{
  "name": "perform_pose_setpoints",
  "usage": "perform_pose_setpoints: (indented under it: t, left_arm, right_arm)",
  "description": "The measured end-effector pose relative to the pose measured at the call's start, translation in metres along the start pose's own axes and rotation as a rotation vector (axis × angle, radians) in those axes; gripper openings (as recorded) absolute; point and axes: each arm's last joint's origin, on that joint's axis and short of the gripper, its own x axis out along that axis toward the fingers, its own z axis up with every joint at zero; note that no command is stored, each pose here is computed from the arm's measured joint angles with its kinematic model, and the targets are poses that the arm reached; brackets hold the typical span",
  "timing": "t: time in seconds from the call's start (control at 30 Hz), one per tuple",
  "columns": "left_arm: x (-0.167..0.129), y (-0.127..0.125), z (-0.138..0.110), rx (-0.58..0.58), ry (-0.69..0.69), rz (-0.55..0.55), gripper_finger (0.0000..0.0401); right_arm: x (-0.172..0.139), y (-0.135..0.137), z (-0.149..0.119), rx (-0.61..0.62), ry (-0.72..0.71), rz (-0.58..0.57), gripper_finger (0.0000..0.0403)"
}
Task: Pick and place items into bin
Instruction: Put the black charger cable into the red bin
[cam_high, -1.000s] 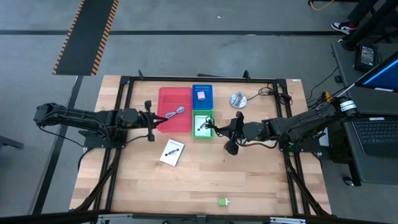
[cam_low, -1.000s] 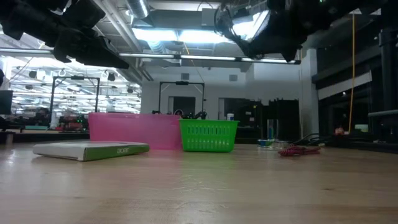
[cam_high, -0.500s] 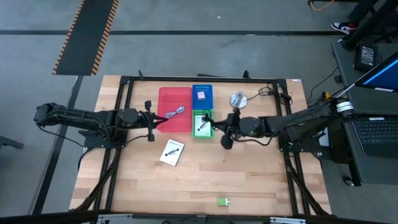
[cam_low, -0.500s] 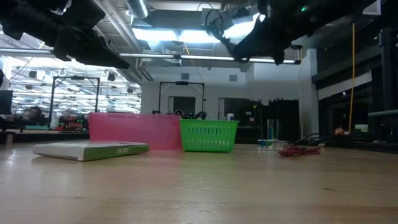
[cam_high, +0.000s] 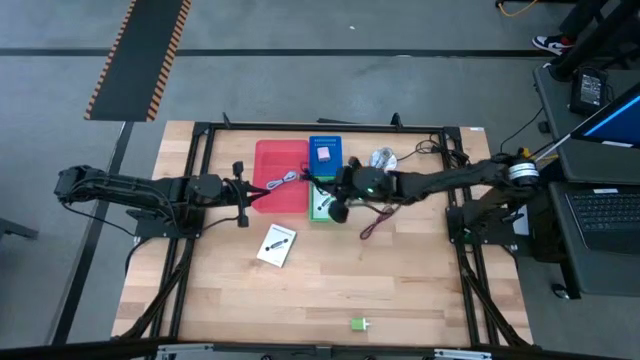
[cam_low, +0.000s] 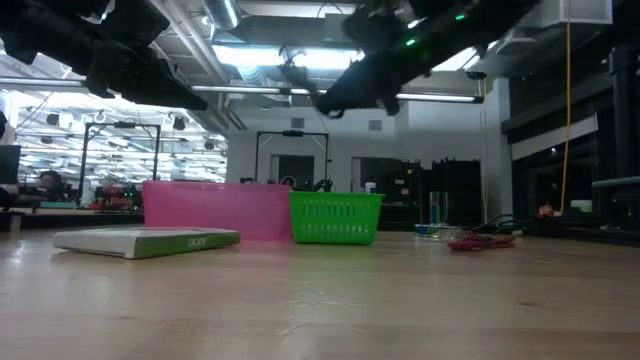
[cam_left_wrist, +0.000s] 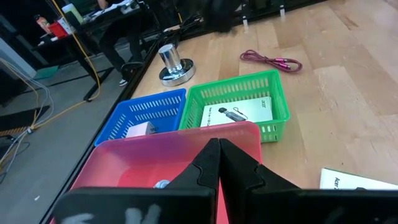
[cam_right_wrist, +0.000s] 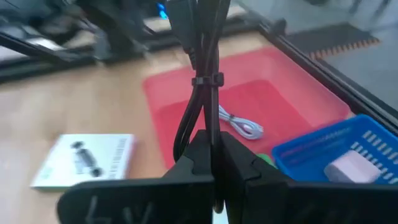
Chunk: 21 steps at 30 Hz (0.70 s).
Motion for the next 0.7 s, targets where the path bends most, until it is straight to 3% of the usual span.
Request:
perform_pose_setpoints:
  t: [0.37, 0.7]
  left_arm:
    - [0.0, 0.0, 0.0, -0.001, 0.0, 0.001, 0.0004]
    - [0.0, 0.0, 0.0, -0.001, 0.001, 0.001, 0.0003]
  right_arm:
    - [0.07, -0.021, 0.031, 0.012, 0.032, -0.05, 0.0]
    - [0.087, -0.027, 0.048, -0.012, 0.177, -0.046, 0.0]
